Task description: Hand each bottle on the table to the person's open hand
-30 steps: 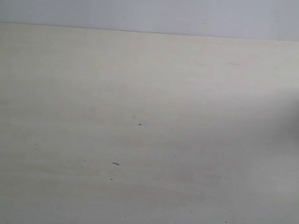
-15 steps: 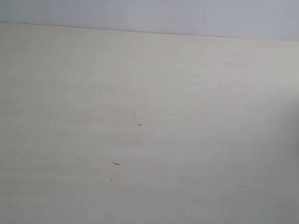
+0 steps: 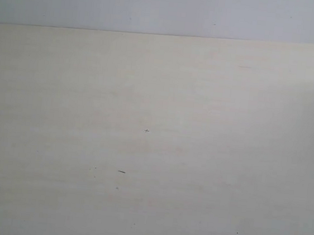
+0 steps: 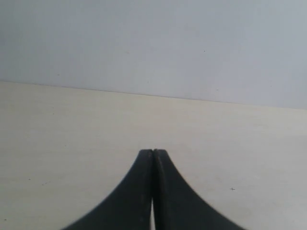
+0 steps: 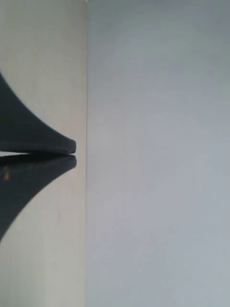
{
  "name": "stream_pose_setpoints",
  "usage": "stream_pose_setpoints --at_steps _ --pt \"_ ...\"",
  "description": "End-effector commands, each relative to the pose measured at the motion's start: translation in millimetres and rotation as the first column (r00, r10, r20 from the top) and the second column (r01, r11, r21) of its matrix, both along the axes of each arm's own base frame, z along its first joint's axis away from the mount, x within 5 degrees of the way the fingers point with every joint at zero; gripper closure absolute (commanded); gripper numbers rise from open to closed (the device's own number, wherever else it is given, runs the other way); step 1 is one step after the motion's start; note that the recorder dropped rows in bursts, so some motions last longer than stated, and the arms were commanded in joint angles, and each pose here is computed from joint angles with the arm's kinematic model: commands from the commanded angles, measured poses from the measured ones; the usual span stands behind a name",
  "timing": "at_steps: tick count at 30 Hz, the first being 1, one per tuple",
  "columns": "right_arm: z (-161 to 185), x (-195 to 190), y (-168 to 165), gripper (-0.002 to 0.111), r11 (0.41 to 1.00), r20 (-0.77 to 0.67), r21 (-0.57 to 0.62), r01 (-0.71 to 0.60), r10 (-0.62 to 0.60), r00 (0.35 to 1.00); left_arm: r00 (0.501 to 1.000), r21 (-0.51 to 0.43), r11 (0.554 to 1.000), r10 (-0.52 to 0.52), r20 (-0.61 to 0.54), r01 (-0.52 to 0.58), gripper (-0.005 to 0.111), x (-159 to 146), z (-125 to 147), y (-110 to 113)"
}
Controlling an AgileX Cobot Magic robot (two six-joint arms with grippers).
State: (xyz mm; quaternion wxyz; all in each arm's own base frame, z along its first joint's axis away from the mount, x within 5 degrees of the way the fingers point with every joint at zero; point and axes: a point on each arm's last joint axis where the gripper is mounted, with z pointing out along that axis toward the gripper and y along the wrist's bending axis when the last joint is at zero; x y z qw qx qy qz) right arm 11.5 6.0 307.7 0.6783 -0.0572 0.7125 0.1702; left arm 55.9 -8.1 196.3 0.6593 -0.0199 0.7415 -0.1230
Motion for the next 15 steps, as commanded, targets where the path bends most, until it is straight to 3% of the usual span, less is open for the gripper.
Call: stream_pose_setpoints --at_steps 1,4,7,15 --pt "-44.3 26.2 6.0 0.108 0.999 0.052 -0.026 0.029 -0.027 0.998 1.000 0.002 1.000 0.002 0.009 -0.002 0.107 -0.4 0.6 0.2" --pt "-74.8 37.5 9.1 0.108 1.000 0.078 -0.002 0.031 -0.031 0.996 1.000 0.002 1.000 0.002 0.009 -0.002 0.107 -0.4 0.6 0.2" --pt "-103.3 42.5 10.7 0.108 0.999 0.004 0.026 0.030 -0.030 1.000 1.000 0.002 1.000 0.002 0.009 -0.002 0.107 -0.4 0.6 0.2" --pt "-120.8 40.4 11.0 0.108 0.999 -0.178 -0.035 0.019 -0.024 0.984 1.000 0.002 1.000 0.002 0.009 -0.002 0.107 -0.4 0.6 0.2"
